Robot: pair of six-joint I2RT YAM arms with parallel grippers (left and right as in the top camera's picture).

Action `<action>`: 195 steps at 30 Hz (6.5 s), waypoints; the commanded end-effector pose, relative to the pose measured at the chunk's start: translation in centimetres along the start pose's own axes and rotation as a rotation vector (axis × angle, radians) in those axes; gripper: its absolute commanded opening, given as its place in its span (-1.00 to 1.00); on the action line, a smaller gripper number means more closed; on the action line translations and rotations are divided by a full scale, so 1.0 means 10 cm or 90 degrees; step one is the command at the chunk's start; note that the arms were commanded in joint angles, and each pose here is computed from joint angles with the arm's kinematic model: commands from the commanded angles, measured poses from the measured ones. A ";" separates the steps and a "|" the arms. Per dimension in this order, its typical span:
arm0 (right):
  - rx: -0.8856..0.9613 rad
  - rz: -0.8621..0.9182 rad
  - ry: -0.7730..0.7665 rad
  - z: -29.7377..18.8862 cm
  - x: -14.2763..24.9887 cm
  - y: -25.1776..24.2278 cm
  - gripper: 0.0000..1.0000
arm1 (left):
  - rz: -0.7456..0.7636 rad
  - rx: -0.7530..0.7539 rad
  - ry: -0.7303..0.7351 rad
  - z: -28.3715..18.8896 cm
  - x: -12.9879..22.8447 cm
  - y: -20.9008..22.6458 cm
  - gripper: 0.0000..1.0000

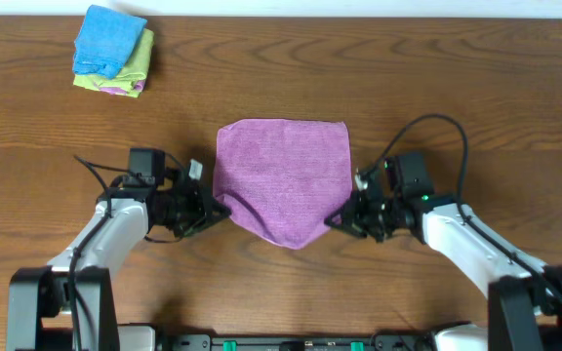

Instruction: Fold the cloth

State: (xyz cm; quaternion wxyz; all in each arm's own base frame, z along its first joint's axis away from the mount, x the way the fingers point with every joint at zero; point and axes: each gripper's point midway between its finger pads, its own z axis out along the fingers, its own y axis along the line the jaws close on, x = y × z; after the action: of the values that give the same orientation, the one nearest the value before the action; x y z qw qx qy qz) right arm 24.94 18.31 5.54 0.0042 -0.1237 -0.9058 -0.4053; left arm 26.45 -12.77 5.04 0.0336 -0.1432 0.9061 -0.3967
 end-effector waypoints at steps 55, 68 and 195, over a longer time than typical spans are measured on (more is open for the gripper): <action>0.085 -0.014 -0.039 -0.01 -1.54 0.12 -0.97 | 0.031 -0.081 0.003 0.26 -1.38 -0.15 -0.88; 0.102 -0.029 -0.011 -0.10 -1.39 0.09 -0.97 | 0.051 -0.144 -0.015 0.02 -1.32 -0.12 -0.88; 0.250 -0.177 -0.136 -0.62 -1.79 0.45 0.72 | 0.094 -0.159 0.016 0.35 -1.41 -0.08 0.04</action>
State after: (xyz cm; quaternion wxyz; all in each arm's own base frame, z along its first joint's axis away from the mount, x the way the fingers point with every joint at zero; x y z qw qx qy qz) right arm 42.72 12.34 10.50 -0.1130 -0.0482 -0.9708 -0.2059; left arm 40.88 -11.53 2.27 0.0327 -0.0780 0.9574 -0.2761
